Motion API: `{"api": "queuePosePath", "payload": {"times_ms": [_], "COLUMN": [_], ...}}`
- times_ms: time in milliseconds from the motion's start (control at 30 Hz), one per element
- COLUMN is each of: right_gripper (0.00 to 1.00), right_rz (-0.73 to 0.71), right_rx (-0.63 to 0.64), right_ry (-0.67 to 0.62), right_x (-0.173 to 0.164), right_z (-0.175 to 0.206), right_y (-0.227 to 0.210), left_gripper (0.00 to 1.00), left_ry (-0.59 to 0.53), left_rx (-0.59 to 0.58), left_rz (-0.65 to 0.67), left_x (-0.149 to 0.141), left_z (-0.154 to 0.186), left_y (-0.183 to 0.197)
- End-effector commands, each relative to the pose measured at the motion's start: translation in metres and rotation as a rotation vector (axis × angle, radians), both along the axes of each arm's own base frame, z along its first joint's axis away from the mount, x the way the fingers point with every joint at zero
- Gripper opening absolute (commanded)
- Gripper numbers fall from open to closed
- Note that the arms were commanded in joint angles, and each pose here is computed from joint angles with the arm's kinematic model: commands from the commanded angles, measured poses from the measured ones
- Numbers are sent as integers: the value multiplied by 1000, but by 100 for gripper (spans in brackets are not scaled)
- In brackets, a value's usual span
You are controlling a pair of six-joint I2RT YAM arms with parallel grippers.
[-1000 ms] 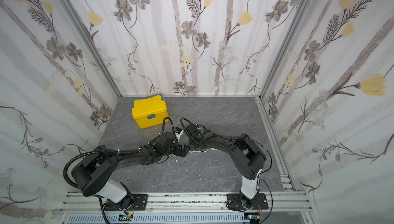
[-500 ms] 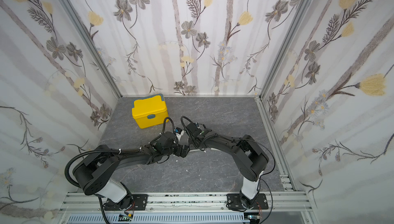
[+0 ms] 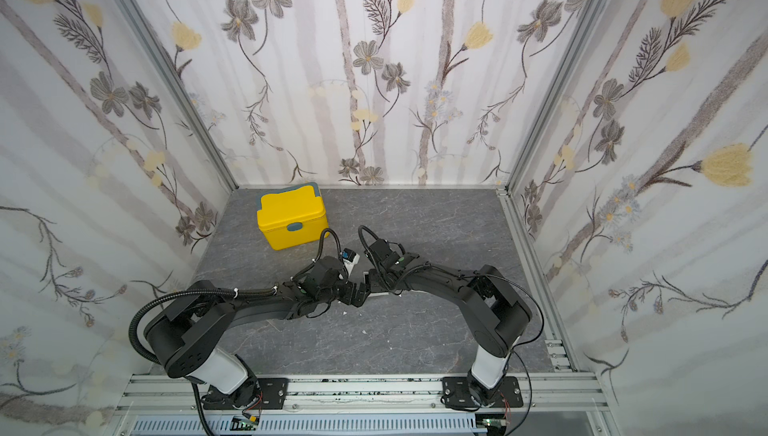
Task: Take the rings out of the lift-off lid box
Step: Take out the ring from the jewelry box.
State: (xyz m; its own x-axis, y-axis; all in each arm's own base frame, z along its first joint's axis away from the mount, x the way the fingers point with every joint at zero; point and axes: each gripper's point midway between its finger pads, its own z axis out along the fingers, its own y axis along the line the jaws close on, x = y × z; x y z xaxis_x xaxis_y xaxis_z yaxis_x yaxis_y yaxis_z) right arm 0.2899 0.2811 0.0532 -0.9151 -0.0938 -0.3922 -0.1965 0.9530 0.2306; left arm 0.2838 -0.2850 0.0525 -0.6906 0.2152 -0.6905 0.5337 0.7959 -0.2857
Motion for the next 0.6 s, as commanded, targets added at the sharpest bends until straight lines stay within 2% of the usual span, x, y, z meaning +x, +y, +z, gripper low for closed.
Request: {"api": "queuePosePath", "payload": {"times_ms": [0,567], "right_gripper": [0,0], "right_rz": [0,-9], "right_rx": [60,139], "right_ry": [-2,8], "right_x": [1,-1], "right_z": [6,10], "right_y": [8,7], "left_gripper": [100,100], "left_ry": [-4,11], "left_rx": [-14,-6], "left_rz": [-14,-24], "left_x": [1,-1], "left_z": [3,-2], "left_y": [-5,-7]}}
